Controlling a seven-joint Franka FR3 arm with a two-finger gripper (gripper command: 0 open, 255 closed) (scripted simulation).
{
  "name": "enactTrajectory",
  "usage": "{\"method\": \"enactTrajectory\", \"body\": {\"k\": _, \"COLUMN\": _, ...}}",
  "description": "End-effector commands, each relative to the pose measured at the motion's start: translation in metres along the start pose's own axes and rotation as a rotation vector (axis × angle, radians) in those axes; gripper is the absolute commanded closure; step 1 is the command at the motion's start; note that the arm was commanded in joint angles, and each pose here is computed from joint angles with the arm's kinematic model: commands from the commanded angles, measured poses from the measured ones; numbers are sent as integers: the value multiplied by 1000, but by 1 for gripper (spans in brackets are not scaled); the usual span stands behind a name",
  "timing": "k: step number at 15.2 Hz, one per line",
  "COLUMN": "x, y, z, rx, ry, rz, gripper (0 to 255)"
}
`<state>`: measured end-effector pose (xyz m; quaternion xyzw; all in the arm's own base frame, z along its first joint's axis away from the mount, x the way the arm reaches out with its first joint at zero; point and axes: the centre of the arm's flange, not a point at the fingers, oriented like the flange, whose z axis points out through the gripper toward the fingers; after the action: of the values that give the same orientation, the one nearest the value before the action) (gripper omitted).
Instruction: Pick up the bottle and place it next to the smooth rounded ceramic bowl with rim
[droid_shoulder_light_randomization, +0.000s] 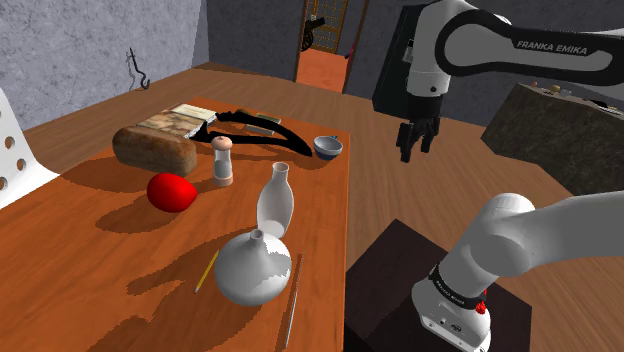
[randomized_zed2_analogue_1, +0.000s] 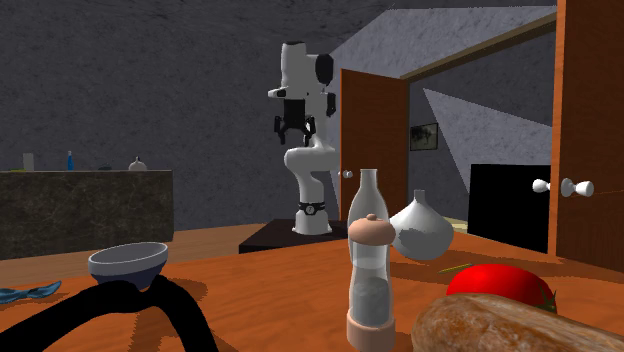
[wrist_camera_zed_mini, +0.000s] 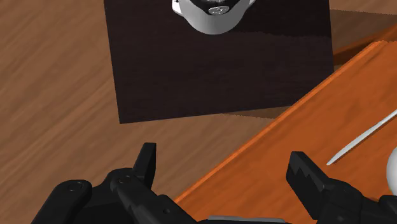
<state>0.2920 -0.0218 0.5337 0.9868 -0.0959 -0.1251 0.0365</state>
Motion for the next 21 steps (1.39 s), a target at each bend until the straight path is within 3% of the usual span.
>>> {"method": "enactTrajectory", "body": {"k": 1, "x": 0, "y": 0, "z": 0, "rx": 0, "ry": 0, "rz": 0, "gripper": 0}}
{"method": "enactTrajectory", "body": {"k": 21, "x": 144, "y": -200, "z": 1, "rx": 61, "ry": 102, "rz": -31, "gripper": 0}}
